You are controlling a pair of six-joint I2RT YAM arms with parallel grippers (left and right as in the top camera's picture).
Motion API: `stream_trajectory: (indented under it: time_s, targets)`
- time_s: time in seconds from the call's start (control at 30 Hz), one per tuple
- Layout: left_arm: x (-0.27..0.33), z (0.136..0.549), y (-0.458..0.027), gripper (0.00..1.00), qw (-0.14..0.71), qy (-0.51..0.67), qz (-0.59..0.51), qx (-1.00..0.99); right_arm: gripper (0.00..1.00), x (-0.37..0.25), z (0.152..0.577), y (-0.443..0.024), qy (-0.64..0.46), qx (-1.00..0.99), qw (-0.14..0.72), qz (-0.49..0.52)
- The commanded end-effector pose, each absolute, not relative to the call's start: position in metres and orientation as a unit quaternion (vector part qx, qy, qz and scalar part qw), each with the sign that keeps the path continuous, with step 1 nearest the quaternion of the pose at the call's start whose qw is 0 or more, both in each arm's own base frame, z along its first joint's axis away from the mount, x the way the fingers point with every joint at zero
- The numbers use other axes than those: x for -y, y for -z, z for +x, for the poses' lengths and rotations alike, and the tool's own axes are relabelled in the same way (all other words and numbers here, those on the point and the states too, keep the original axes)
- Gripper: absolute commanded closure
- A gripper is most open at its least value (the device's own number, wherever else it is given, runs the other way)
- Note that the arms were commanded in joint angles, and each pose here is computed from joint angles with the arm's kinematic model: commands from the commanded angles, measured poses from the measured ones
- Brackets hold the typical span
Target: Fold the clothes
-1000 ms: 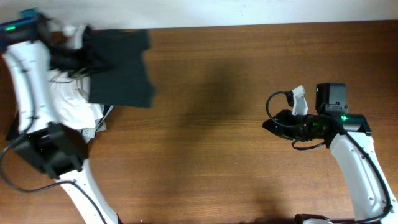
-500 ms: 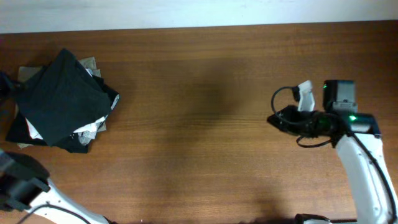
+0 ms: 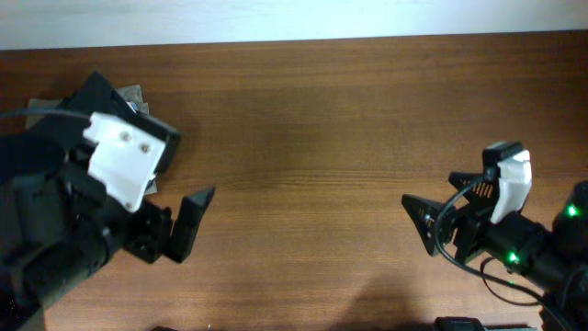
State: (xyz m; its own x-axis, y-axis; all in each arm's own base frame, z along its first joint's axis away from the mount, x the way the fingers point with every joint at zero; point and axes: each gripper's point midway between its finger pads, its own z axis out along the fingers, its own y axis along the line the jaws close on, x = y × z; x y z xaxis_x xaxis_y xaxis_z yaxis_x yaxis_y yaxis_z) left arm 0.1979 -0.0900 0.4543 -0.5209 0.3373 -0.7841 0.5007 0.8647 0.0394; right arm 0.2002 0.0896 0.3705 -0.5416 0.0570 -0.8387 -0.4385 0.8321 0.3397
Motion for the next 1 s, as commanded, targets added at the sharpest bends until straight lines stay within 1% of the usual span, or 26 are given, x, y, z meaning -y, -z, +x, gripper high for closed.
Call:
stream_trajectory:
  time_s: [0.0, 0.2, 0.27, 0.43, 0.5, 0.57, 0.63, 0.67, 0.73, 0.8, 0.97]
  targets:
    - [0.086, 0.197, -0.449, 0.01, 0.421, 0.088, 0.230, -0.873, 0.01, -0.087, 0.203, -0.371, -0.254, -0.839, 0.468, -0.115]
    - [0.086, 0.197, -0.449, 0.01, 0.420, 0.088, 0.230, -0.873, 0.02, -0.085, 0.203, -0.369, -0.250, -0.842, 0.466, -0.111]
    - [0.086, 0.197, -0.449, 0.01, 0.420, 0.088, 0.230, -0.873, 0.01, -0.062, 0.212, -0.362, -0.186, -0.857, 0.474, -0.075]
    - [0.086, 0.197, -0.449, 0.01, 0.420, 0.088, 0.230, -0.873, 0.01, -0.044, 0.215, -0.355, -0.135, -0.867, 0.478, -0.049]
    - [0.086, 0.197, -0.449, 0.01, 0.420, 0.088, 0.230, -0.873, 0.01, -0.022, 0.216, -0.346, -0.076, -0.858, 0.508, -0.021]
    - [0.086, 0.197, -0.449, 0.01, 0.420, 0.088, 0.230, -0.873, 0.01, -0.014, 0.210, -0.318, -0.054, -0.830, 0.554, -0.013]
    - [0.086, 0.197, -0.449, 0.01, 0.420, 0.088, 0.230, -0.873, 0.01, -0.013, 0.202, -0.285, -0.050, -0.819, 0.571, -0.011]
    - [0.086, 0.197, -0.449, 0.01, 0.420, 0.088, 0.230, -0.873, 0.01, -0.013, 0.199, -0.260, -0.050, -0.815, 0.577, -0.012]
    - [0.086, 0.197, -0.449, 0.01, 0.420, 0.088, 0.230, -0.873, 0.01, -0.017, 0.199, -0.218, -0.058, -0.809, 0.584, -0.019]
    - [0.086, 0.197, -0.449, 0.01, 0.420, 0.088, 0.230, -0.873, 0.01, -0.021, 0.203, -0.187, -0.068, -0.808, 0.585, -0.026]
    - [0.086, 0.197, -0.449, 0.01, 0.420, 0.088, 0.230, -0.873, 0.01, -0.024, 0.221, -0.126, -0.080, -0.812, 0.577, -0.032]
